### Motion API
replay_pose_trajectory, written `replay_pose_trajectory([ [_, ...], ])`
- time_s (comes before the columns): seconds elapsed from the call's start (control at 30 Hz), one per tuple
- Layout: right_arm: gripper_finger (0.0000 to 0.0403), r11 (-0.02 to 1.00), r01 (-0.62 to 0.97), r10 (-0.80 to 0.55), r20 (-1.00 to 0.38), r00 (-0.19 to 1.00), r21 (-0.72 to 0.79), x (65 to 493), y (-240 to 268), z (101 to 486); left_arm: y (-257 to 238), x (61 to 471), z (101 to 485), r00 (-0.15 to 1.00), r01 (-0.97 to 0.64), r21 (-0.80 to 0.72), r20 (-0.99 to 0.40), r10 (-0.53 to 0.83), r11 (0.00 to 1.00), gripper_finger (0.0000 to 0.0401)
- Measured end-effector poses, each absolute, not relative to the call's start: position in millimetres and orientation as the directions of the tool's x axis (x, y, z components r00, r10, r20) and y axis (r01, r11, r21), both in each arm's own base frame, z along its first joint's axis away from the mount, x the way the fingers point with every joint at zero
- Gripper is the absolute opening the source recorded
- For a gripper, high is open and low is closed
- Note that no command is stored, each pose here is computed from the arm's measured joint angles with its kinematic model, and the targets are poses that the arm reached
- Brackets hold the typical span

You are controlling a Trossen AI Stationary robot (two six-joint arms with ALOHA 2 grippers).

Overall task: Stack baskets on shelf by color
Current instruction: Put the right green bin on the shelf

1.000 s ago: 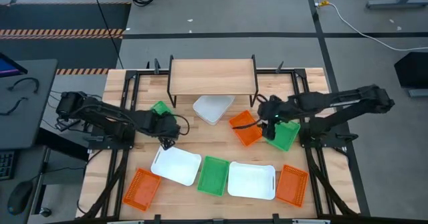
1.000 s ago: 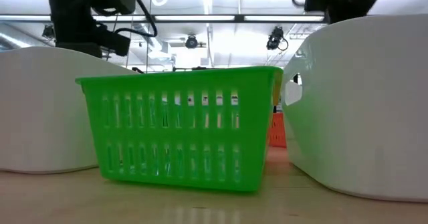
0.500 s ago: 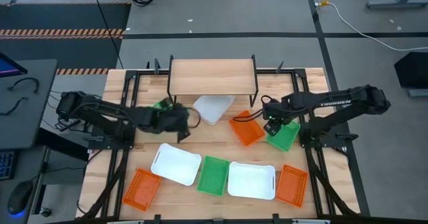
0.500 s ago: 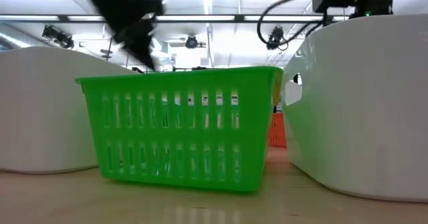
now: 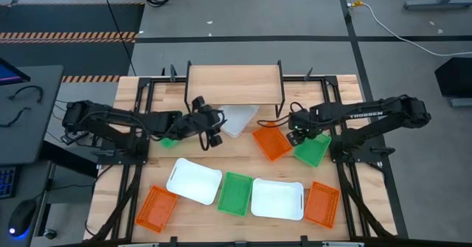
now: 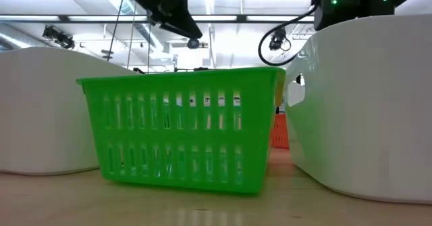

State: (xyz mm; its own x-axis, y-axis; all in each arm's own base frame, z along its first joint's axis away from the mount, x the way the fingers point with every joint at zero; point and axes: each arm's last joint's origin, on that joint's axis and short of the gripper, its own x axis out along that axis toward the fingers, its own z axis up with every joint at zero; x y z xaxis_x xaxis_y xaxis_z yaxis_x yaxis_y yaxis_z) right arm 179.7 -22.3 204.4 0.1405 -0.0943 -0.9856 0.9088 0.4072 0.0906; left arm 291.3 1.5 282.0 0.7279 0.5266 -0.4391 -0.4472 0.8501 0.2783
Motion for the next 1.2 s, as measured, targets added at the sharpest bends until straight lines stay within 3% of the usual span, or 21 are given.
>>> replay_pose_trajectory([
  [0.33,0.0214,0.264,0.96,-0.128,-0.982,0.137,0.099,181,-23,203,0,293,276,0.752,-0.328,0.296,-0.493,0.438,0.897,0.0174],
  [0.5,0.0204,0.24,0.969,-0.104,-0.991,0.08,0.053,182,-21,197,0,291,274,0.737,-0.307,0.324,-0.514,0.439,0.895,0.0173],
  [0.7,0.0201,0.26,0.965,-0.097,-0.995,0.007,-0.019,189,-19,184,0,290,273,0.729,-0.304,0.327,-0.526,0.439,0.895,0.0173],
  [0.97,0.0195,0.366,0.92,-0.127,-0.987,-0.101,-0.141,197,-20,165,-1,290,272,0.727,-0.326,0.293,-0.531,0.436,0.899,0.0173],
  [1.2,0.0139,0.456,0.874,-0.118,-0.985,-0.129,-0.169,202,-21,156,-1,287,270,0.704,-0.334,0.284,-0.559,0.438,0.899,0.0172],
])
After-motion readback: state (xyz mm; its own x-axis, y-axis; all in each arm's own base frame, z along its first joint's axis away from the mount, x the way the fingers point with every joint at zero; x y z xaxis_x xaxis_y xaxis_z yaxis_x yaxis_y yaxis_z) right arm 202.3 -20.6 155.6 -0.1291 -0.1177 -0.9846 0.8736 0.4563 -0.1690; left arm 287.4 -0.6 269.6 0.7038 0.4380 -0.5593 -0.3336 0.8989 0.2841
